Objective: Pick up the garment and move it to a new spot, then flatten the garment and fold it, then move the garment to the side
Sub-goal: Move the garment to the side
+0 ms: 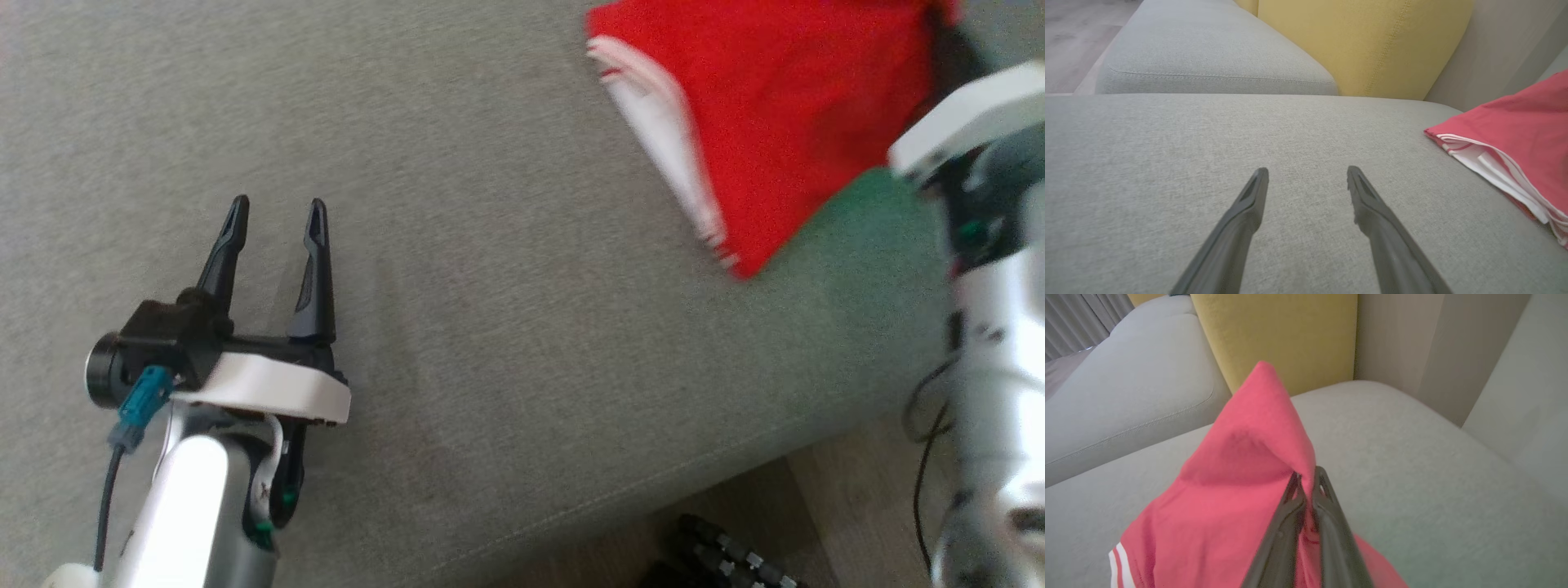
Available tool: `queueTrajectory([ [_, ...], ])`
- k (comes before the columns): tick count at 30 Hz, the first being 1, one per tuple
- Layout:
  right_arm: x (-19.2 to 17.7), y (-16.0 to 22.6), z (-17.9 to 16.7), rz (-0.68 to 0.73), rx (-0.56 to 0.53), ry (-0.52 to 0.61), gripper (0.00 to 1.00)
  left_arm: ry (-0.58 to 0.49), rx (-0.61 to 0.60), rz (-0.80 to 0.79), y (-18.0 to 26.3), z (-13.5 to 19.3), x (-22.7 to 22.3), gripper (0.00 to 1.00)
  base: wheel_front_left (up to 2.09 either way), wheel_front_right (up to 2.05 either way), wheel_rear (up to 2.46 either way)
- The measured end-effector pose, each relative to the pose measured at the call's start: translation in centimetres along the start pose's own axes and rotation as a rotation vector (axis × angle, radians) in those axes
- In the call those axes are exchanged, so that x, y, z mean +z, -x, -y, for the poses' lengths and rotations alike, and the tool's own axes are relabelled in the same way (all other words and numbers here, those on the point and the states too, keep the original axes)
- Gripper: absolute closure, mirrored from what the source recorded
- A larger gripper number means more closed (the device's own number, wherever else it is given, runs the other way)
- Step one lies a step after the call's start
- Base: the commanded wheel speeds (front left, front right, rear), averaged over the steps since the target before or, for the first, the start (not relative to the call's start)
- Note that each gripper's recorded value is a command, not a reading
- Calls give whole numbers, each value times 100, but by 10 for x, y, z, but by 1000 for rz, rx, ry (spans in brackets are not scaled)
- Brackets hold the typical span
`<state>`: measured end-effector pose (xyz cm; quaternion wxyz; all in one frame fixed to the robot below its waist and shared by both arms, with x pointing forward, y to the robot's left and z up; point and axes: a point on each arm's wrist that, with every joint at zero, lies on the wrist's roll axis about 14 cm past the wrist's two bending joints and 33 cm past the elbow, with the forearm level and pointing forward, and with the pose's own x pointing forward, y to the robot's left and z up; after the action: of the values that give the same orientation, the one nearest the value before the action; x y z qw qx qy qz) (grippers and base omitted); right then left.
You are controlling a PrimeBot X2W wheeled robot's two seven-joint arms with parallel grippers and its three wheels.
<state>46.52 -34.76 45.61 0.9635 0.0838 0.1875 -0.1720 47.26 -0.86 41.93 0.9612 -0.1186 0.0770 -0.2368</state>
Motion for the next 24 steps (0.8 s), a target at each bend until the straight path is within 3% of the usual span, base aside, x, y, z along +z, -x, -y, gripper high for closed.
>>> queueTrajectory([
  [7,44,-25,36,52,-112,63,100,-9,50,3,8,-18,1,0,0,0,0],
  [12,51,-36,54,36,-171,135,100,-9,70,15,8,-26,3,0,0,0,0],
  [24,51,-50,49,22,-180,200,100,-7,93,21,8,-34,2,0,0,0,0],
])
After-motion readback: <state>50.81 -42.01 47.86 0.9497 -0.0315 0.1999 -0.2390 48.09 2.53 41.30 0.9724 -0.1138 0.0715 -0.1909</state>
